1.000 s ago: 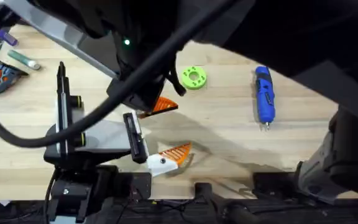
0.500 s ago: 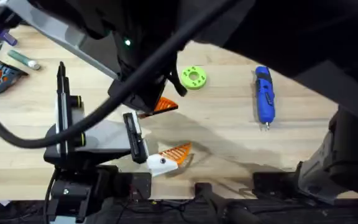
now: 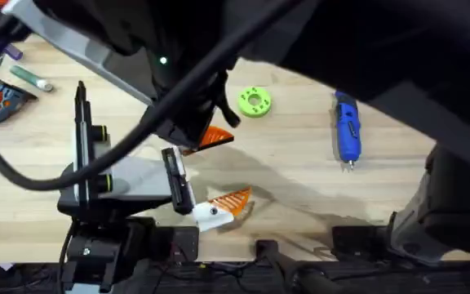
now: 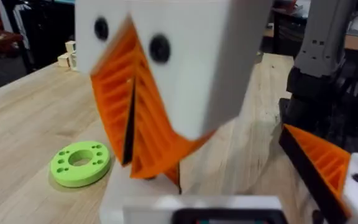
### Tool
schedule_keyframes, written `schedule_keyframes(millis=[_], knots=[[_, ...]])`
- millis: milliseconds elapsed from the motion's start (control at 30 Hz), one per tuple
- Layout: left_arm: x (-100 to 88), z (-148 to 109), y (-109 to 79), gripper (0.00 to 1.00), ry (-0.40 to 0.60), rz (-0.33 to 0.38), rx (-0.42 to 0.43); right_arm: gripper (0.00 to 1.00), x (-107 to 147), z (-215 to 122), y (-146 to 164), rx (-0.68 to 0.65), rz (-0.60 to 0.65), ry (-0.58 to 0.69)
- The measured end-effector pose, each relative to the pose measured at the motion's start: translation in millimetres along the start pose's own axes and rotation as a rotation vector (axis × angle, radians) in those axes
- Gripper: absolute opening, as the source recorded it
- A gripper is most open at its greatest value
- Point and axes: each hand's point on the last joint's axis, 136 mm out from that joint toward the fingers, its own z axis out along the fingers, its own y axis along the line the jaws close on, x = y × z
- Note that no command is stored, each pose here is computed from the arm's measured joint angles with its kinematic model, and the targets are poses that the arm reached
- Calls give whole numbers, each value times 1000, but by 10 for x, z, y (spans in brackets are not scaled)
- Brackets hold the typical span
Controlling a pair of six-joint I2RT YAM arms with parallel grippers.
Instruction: Pick up the gripper from the table and insert it into the empty holder that is missing its gripper. Then pick up a screw, insert it into the mounting hole, and use the screwdriver to tighten it. Finally, clean up the table by picking up the vegetable and placing it into the bucket.
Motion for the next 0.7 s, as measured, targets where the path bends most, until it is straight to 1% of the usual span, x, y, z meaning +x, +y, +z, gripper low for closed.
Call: schedule_keyframes(millis=[133, 700], knots=[[-1, 0, 0, 985, 0, 1, 0, 7, -3, 58, 2, -1, 0, 13], [-1, 0, 0, 985, 0, 1, 0, 7, 2, 59, 12, -4, 3, 16]])
